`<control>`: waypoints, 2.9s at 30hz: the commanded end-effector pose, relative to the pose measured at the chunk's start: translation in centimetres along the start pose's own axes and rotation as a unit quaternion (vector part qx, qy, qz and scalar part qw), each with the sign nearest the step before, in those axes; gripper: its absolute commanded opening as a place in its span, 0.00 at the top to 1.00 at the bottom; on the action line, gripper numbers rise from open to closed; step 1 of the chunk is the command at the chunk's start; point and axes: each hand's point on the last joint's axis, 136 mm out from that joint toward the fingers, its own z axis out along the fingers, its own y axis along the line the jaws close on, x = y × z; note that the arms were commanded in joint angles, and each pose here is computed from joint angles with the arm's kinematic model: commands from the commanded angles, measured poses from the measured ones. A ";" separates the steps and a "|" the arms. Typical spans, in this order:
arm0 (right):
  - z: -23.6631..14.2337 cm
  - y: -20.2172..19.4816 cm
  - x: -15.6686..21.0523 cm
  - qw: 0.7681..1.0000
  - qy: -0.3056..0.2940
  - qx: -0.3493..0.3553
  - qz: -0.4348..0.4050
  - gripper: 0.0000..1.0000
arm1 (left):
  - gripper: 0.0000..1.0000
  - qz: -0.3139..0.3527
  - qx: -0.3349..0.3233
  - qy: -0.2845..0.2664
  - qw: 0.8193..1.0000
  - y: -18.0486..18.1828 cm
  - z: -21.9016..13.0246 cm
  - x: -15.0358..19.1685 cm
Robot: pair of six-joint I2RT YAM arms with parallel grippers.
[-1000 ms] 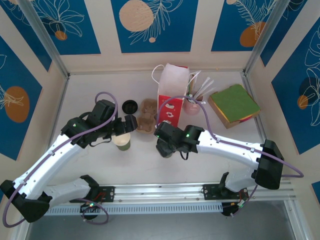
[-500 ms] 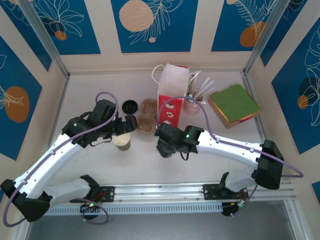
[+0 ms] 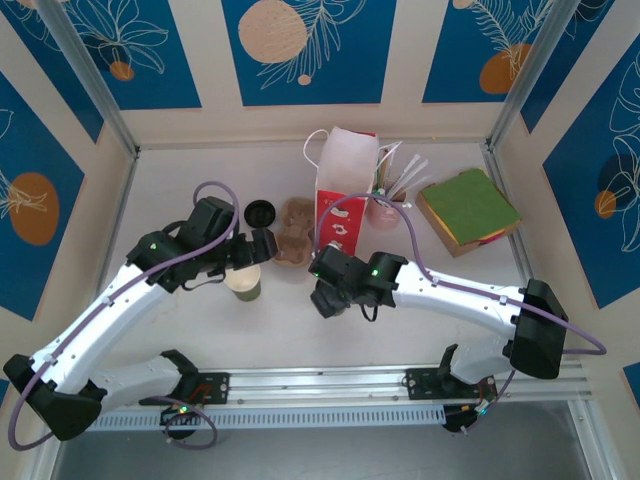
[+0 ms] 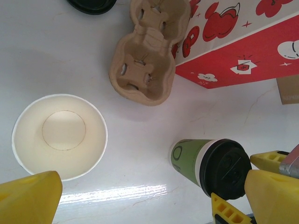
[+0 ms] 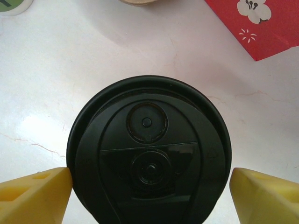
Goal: Pack the takeout coffee
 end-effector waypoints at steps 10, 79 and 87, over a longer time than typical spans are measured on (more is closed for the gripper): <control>-4.3 -0.1 -3.1 0.995 -0.057 -0.063 0.054 0.11 | 0.00 0.019 0.023 0.024 0.999 -1.7 0.6 0.5; 2.2 -3.2 3.5 0.937 0.093 -0.186 0.279 0.66 | 0.71 0.145 -0.026 0.232 0.961 -2.9 13.1 13.6; 2.8 -3.2 4.7 0.934 0.110 -0.180 0.288 0.67 | 0.73 0.143 -0.042 0.248 0.957 -1.5 14.0 14.8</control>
